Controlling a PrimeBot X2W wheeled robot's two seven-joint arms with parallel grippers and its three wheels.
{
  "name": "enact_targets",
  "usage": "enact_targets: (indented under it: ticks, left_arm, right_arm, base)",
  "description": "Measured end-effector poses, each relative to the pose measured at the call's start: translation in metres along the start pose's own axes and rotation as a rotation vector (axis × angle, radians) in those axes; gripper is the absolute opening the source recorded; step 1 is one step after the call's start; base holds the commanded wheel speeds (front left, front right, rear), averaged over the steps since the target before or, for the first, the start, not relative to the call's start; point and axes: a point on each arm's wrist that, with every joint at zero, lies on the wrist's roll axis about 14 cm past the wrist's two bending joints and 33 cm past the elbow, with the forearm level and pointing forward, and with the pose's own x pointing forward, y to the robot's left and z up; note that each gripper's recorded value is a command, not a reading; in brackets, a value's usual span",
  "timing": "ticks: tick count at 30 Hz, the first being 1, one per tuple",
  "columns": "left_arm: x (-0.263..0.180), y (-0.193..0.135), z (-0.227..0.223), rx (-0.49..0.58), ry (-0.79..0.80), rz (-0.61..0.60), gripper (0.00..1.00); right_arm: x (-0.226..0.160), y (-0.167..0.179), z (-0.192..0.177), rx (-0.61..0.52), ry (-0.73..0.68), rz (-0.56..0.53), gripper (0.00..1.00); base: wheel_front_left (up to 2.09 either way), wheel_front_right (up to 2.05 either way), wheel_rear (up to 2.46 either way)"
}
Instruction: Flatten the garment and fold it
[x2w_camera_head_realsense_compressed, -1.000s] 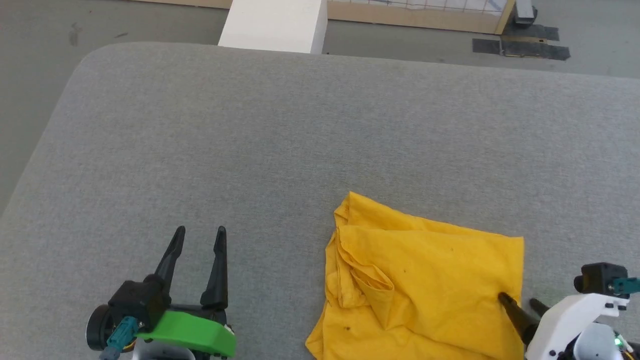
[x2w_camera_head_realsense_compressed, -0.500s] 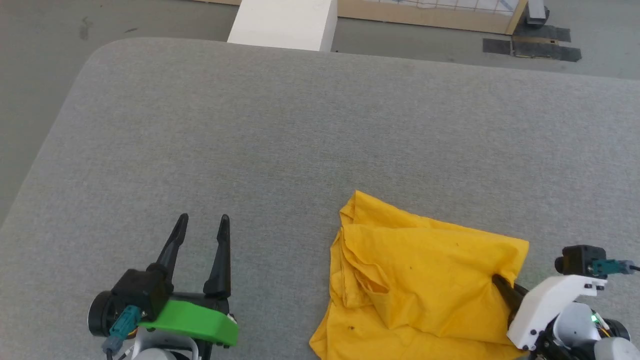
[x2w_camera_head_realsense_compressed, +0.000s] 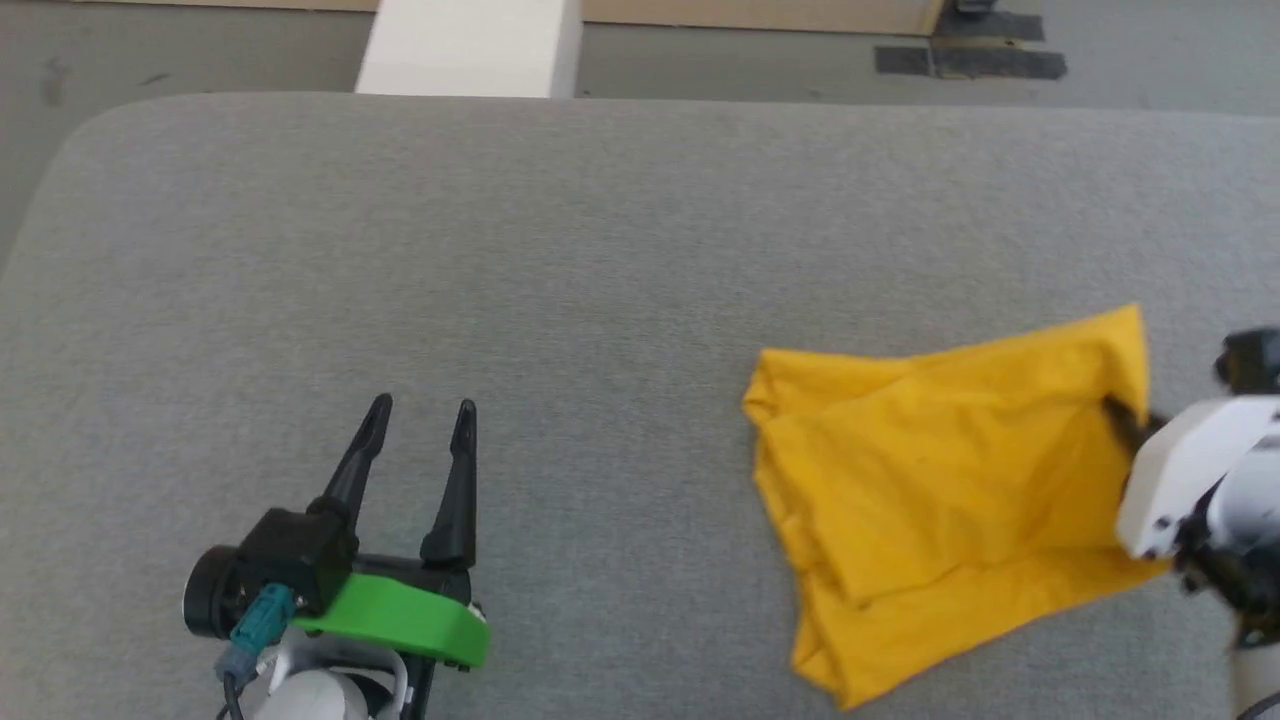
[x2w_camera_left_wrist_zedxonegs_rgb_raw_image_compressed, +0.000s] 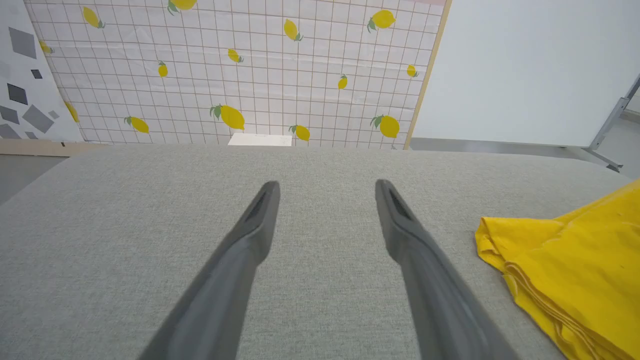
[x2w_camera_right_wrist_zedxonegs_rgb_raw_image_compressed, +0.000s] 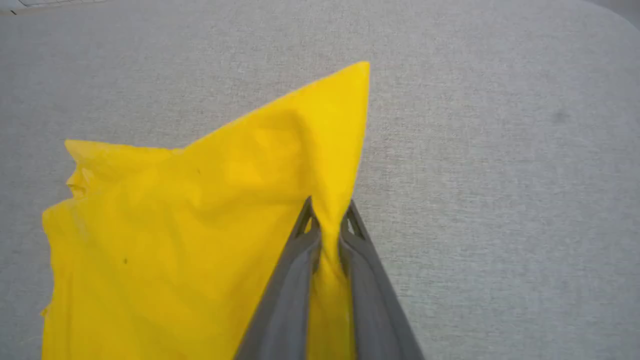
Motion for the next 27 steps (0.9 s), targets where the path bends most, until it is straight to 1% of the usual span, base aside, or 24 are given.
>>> enact_targets:
  ticks: [6, 11, 13, 17, 21, 27]
  left_arm:
    - [0.022, -0.012, -0.001, 0.028, -0.004, -0.062, 1.00]
    - [0.046, -0.020, 0.001, 0.048, -0.025, -0.108, 1.00]
    - [0.055, -0.021, -0.002, 0.057, -0.024, -0.123, 1.00]
    - [0.073, -0.023, -0.009, 0.075, -0.026, -0.146, 1.00]
    - [0.088, -0.023, -0.020, 0.088, -0.014, -0.164, 1.00]
    - [0.107, -0.021, -0.040, 0.103, 0.008, -0.176, 1.00]
  right_arm:
    - [-0.003, -0.051, 0.036, -0.107, -0.023, -0.122, 0.00]
    - [-0.007, -0.102, 0.064, -0.233, -0.020, -0.264, 0.00]
    - [-0.009, -0.119, 0.071, -0.263, -0.011, -0.310, 0.00]
    - [-0.011, -0.153, 0.076, -0.315, 0.030, -0.403, 0.00]
    - [-0.010, -0.184, 0.074, -0.357, 0.074, -0.486, 0.00]
    - [-0.002, -0.214, 0.071, -0.410, 0.104, -0.562, 0.00]
  base:
    - [0.00, 0.00, 0.00]
    - [0.00, 0.00, 0.00]
    - [0.00, 0.00, 0.00]
    - [0.00, 0.00, 0.00]
    - [0.00, 0.00, 0.00]
    - [0.00, 0.00, 0.00]
